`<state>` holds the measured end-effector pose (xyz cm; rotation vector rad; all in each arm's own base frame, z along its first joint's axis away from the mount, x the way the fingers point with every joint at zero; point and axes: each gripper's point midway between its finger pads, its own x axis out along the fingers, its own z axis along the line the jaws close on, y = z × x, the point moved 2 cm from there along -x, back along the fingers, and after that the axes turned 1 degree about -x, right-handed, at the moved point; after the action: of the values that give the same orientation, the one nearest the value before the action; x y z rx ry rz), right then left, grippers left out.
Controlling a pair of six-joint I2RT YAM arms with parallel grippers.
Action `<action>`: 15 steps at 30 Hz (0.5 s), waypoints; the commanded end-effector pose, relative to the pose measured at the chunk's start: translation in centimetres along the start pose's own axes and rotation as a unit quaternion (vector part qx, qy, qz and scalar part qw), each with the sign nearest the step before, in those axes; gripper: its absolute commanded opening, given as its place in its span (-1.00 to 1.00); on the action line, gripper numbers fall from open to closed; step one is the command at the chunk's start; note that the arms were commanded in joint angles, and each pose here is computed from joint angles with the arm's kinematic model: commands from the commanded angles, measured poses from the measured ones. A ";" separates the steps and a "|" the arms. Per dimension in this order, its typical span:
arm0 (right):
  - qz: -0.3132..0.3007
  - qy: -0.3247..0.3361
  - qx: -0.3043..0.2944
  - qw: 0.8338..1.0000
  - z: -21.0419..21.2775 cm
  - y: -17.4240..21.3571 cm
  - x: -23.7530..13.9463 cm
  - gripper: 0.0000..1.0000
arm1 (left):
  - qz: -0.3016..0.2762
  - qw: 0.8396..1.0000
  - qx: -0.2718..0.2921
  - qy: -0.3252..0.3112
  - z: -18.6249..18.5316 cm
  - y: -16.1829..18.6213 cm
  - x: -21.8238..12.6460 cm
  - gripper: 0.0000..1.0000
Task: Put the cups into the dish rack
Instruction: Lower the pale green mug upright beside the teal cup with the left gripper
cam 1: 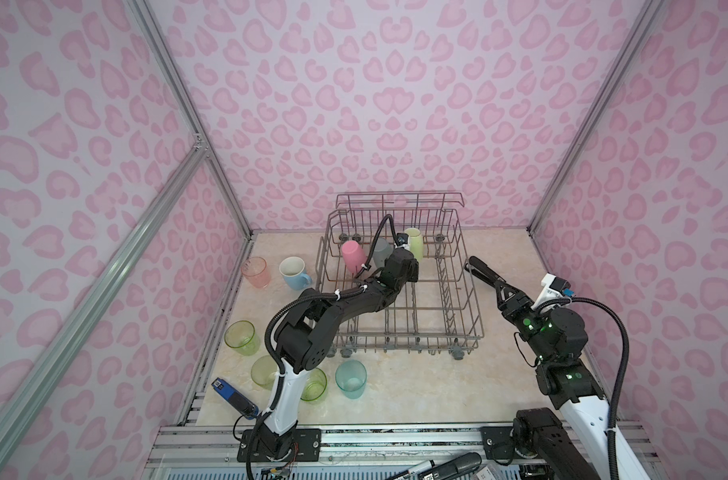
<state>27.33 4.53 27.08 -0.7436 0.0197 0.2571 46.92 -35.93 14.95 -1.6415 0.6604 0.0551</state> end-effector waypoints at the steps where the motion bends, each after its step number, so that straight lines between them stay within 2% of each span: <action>1: -0.001 0.007 0.002 1.000 -0.4 0.2 -0.2 -0.04 | 0.043 0.999 0.011 0.032 -1.1 0.6 -0.8 -0.85; 7: -0.003 0.006 0.007 1.000 -0.6 0.3 -0.5 -0.03 | 0.063 0.998 0.002 0.032 -1.3 0.4 -1.2 -0.85; 15: -0.008 0.004 0.006 1.000 -0.5 0.2 -1.0 -0.03 | 0.063 0.993 0.006 0.097 -2.8 -2.8 -2.3 -0.86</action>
<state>26.38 4.24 27.01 -0.7361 0.0148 0.2429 46.30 -36.67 16.54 -1.6069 0.8110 0.0691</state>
